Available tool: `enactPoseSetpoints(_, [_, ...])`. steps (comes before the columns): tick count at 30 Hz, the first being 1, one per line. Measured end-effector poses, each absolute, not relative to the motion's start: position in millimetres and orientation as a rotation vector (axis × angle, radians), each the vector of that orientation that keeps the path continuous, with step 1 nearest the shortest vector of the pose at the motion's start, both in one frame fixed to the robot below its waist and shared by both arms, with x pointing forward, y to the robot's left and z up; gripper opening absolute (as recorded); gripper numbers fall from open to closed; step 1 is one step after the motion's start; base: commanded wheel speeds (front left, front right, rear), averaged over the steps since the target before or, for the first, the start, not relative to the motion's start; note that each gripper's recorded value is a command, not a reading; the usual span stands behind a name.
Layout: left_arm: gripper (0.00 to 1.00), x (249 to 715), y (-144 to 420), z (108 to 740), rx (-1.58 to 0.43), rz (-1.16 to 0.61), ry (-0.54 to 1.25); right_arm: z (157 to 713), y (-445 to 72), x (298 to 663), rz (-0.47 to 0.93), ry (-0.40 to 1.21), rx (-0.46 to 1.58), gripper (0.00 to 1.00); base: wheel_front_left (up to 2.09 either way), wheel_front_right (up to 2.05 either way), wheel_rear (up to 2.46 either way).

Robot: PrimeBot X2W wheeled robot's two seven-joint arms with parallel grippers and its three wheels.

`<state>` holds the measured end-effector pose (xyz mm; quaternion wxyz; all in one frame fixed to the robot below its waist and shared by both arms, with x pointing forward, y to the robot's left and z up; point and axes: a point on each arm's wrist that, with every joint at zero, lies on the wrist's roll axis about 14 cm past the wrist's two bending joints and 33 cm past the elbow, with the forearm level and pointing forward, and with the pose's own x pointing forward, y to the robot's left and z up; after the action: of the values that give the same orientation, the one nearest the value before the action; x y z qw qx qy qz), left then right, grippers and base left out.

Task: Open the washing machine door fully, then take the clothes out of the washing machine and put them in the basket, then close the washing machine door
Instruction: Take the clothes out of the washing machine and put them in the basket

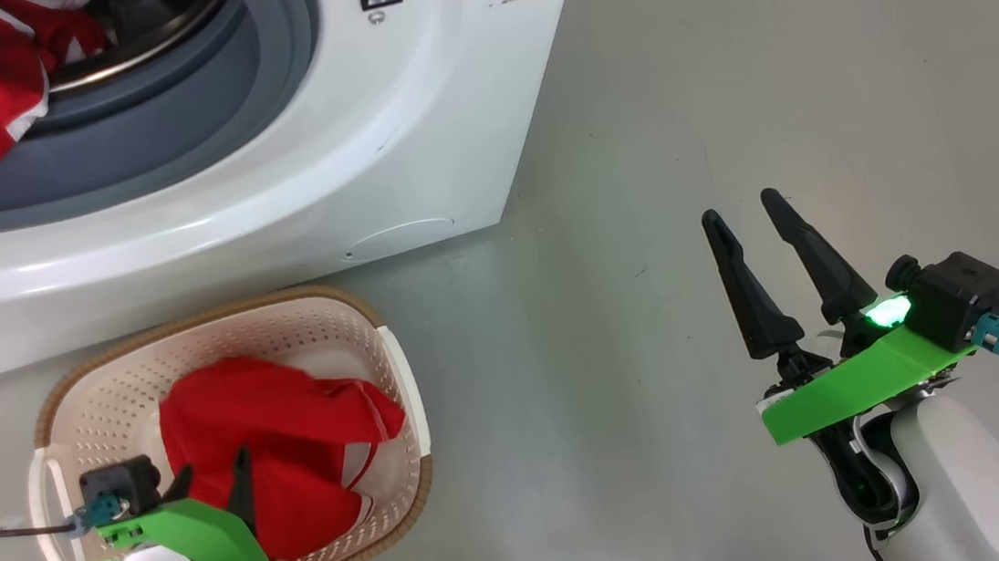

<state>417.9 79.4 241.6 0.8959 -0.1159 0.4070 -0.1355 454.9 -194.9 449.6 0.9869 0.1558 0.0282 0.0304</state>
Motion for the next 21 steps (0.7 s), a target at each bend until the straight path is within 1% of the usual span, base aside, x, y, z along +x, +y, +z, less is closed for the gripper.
enactPoseSetpoints(8, [1.00, 438.9, 79.3, 262.5, -0.260, -0.304, 0.746, 453.7, -193.9, 455.1, 0.065, 0.047, 0.314, 1.00, 0.00, 0.00, 0.00])
enactPoseSetpoints(14, [1.00, 466.2, 90.8, 292.7, -0.284, -0.305, 0.610, 456.5, -195.4, 455.7, 0.065, 0.039, 0.311, 1.00, 0.00, 0.00, 0.00])
enactPoseSetpoints(21, [1.00, 467.7, 99.3, 316.2, -0.298, -0.298, 0.514, 460.2, -193.7, 455.8, 0.072, 0.030, 0.312, 1.00, 0.00, 0.00, 0.00])
